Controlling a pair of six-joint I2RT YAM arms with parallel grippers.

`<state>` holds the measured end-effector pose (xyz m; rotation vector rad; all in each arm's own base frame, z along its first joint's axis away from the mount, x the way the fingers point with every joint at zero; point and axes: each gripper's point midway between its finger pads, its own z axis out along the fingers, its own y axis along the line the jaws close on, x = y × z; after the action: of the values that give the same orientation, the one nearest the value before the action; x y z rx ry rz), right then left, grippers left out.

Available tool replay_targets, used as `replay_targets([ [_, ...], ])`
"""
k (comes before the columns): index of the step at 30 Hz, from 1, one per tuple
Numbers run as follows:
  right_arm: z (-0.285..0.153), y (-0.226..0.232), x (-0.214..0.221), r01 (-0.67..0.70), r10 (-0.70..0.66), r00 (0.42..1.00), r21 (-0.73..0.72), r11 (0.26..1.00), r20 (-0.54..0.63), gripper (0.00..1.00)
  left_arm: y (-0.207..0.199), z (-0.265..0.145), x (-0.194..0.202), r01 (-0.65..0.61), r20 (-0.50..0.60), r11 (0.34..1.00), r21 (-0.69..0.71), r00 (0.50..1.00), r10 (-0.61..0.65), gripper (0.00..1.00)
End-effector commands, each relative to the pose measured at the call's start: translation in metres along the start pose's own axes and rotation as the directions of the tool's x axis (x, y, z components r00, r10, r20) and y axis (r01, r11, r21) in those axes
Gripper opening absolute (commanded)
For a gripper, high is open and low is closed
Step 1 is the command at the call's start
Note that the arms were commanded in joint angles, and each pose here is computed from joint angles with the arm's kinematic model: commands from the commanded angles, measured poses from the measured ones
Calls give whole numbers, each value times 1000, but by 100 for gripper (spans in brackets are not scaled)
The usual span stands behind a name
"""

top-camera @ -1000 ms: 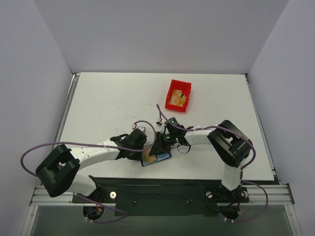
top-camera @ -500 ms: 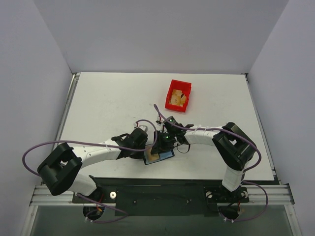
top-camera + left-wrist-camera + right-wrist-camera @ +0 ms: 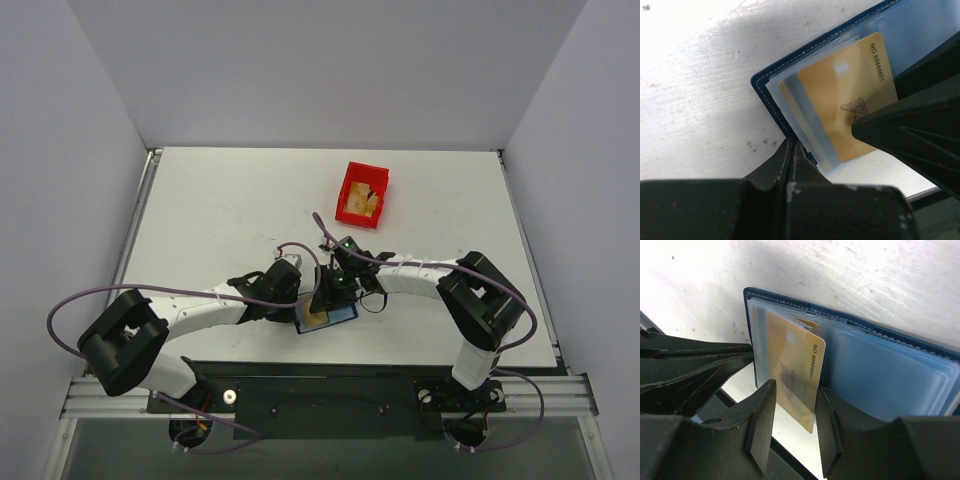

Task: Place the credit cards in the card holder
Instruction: Insert the credit card into the card holder.

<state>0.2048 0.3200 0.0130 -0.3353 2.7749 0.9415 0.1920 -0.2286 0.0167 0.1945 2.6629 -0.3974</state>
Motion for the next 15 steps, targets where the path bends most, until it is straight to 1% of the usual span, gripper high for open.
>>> replay_targets([
  [1,-16,-34,10,17,-13,1000,184,983,-21,34,2,5,4,0,-20,1000,-9,1000,-1,0],
  [11,-32,-37,2,26,-29,1000,254,967,9,34,2,6,6,1,-20,1000,-8,1000,-1,0],
  [15,-36,-34,-1,34,-40,999,254,967,19,34,1,5,5,0,-18,1000,-2,1000,0,0],
])
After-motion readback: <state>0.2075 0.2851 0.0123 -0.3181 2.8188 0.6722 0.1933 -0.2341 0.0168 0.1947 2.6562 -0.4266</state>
